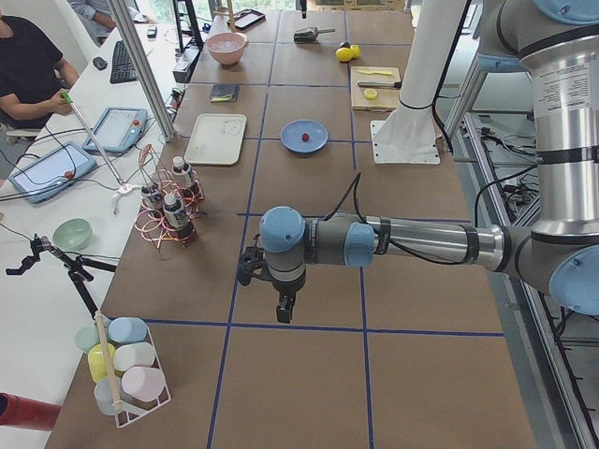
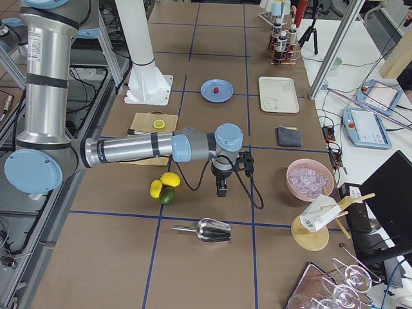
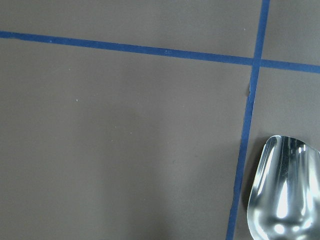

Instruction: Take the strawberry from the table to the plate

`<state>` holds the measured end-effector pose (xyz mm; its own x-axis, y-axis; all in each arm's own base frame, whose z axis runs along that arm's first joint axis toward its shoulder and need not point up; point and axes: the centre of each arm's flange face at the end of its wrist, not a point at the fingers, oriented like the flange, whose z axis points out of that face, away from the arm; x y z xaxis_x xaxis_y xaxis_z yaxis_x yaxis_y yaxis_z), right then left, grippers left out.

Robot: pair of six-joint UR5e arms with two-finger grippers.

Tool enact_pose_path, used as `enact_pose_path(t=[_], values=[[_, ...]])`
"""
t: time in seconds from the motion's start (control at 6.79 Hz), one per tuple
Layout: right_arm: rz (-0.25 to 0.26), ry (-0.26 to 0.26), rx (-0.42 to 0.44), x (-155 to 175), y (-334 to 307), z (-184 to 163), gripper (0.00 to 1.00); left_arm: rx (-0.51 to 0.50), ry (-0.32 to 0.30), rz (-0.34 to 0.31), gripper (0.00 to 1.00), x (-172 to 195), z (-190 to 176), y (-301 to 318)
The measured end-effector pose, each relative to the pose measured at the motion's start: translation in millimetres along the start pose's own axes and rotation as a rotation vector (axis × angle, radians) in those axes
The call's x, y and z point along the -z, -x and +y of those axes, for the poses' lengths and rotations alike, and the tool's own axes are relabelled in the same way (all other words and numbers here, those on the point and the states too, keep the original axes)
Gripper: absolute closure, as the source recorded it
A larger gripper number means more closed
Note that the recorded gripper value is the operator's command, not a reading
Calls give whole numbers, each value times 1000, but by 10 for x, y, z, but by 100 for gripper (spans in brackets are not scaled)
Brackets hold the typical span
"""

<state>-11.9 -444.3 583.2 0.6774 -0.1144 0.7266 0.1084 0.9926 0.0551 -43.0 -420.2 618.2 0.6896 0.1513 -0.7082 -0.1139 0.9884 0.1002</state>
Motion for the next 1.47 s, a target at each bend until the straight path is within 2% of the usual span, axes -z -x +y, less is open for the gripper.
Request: enact_pose_path(t=[0.59, 0.88, 1.18, 1.47], values=[[3, 30, 115, -116, -139, 163, 0, -34, -30, 15, 0, 12, -54, -25], [2, 31, 117, -122, -151, 176, 0, -58, -50, 14, 0, 7, -68, -28], [1, 30, 112, -117, -147, 170, 0, -107, -98, 9, 0, 46, -133, -61], [1, 29, 112, -113, -142, 155, 0, -106, -97, 7, 0, -6, -117, 1]])
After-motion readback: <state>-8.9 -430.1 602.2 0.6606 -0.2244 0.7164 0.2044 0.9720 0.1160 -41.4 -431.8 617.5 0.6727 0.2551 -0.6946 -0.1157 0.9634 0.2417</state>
